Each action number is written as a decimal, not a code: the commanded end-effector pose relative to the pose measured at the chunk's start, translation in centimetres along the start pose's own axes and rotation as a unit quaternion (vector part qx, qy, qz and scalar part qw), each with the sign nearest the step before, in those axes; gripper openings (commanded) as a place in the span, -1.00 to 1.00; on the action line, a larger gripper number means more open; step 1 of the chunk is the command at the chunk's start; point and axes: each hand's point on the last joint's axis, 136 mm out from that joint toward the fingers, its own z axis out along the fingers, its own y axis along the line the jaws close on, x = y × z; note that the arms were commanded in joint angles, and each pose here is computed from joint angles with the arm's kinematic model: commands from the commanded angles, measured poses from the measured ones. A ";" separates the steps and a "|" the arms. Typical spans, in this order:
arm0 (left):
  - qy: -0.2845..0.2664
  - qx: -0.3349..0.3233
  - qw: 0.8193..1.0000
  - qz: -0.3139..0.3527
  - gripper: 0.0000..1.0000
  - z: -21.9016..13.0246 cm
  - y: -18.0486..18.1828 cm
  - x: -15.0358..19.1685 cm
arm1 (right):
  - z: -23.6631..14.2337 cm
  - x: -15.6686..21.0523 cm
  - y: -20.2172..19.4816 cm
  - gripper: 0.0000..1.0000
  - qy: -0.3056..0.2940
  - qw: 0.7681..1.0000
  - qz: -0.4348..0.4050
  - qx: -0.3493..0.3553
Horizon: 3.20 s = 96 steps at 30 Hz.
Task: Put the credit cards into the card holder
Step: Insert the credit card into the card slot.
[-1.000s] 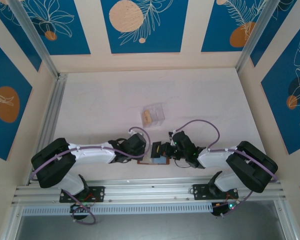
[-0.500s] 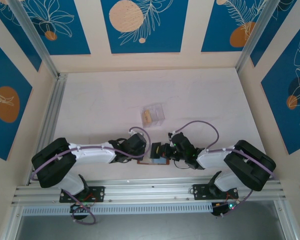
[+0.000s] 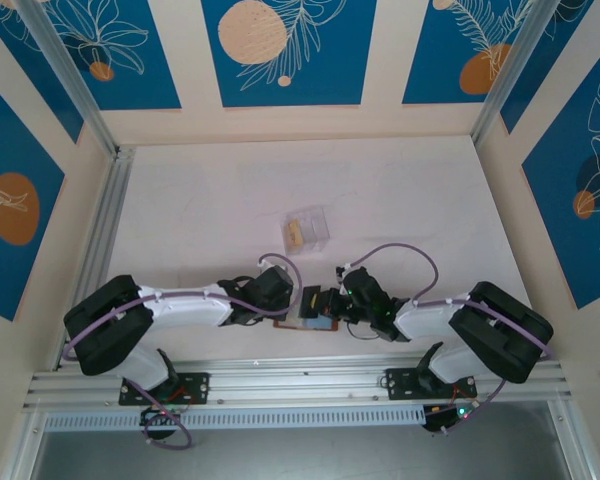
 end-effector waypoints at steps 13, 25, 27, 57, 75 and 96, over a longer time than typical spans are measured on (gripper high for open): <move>0.099 -0.054 0.994 0.017 -0.53 1.2 3.1 5.5 | -0.6 5.0 -5.9 -1.00 0.083 0.991 0.016 0.102; 0.103 -0.052 0.993 0.014 -0.54 1.6 3.1 5.7 | -1.4 6.3 -7.0 -1.00 0.098 0.988 0.014 0.120; 0.104 -0.053 0.993 0.014 -0.54 1.7 3.0 5.7 | -1.1 6.6 -6.9 -1.00 0.110 0.987 0.013 0.118; 0.108 -0.090 0.990 0.028 -0.40 0.9 4.6 7.5 | 0.4 4.0 -7.0 -1.00 0.070 0.987 0.004 0.143; 0.102 -0.108 0.989 0.014 -0.60 0.4 6.0 8.2 | 0.4 3.5 -6.4 -1.00 0.074 0.986 0.004 0.152; 0.110 -0.101 0.989 0.016 -0.70 1.3 5.7 8.9 | 2.2 5.1 -4.7 -0.80 0.104 0.986 0.014 0.129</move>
